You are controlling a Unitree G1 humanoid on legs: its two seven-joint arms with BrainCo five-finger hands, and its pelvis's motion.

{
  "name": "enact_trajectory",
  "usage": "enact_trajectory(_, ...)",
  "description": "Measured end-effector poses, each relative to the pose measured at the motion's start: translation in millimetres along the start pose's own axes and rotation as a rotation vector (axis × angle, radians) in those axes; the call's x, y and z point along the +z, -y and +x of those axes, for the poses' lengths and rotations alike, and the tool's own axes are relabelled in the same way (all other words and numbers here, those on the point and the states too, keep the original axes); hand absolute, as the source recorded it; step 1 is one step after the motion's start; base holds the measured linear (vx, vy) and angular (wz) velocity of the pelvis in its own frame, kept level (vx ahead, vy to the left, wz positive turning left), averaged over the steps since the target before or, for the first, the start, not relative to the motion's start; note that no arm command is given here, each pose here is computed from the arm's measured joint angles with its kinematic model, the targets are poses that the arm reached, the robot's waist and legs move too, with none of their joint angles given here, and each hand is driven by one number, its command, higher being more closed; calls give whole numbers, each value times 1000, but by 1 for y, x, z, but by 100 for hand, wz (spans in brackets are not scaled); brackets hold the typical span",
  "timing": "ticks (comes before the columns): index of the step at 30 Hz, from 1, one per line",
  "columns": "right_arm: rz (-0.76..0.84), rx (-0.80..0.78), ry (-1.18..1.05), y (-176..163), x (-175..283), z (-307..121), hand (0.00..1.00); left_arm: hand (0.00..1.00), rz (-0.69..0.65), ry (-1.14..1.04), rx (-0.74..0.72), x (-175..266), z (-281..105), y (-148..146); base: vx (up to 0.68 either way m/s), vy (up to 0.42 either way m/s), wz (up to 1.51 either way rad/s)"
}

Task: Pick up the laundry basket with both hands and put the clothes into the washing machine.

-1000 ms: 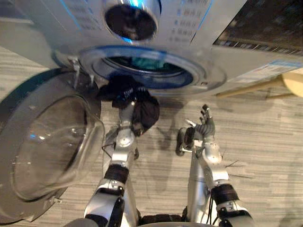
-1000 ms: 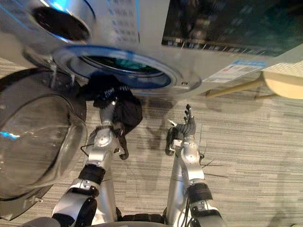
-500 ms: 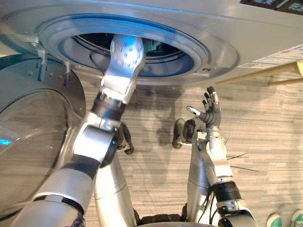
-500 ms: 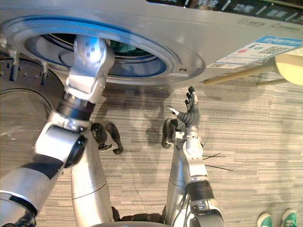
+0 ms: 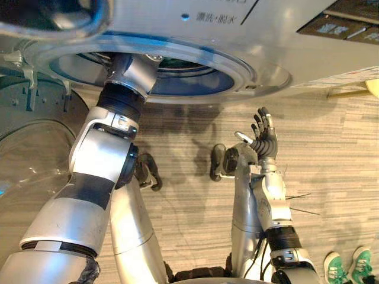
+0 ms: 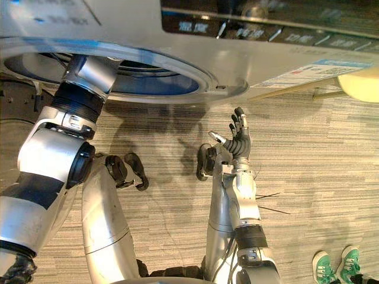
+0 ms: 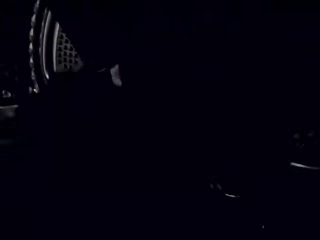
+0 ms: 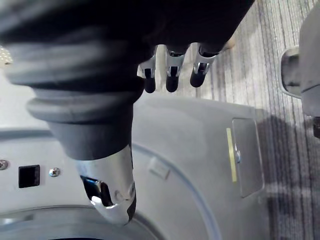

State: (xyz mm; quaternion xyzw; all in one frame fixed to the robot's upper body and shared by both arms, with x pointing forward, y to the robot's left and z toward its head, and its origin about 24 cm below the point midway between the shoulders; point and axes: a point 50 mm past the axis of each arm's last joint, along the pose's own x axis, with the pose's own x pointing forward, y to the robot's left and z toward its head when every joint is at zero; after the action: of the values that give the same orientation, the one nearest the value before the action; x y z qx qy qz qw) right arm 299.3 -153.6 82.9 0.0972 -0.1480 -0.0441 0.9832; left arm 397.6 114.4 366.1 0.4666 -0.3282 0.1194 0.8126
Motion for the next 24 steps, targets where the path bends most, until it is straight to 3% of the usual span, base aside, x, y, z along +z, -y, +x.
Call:
enact_trajectory(8, -17, -19, -27, 7, -7, -9, 0, 0, 42, 82, 164, -5, -17, -24, 18, -19, 13)
enact_trajectory(15, -56, -33, -51, 9, -13, -13, 0, 0, -5, 95, 237, -24, -63, -11, 2, -58, 22)
enact_trajectory(22, -102, -47, -71, 12, -15, -16, 0, 0, -289, -79, 269, -53, -122, 19, 4, -71, 4)
enact_trajectory(24, -118, -56, -85, 15, -16, -19, 0, 0, -466, -188, 279, -63, -143, 39, 4, -64, 3)
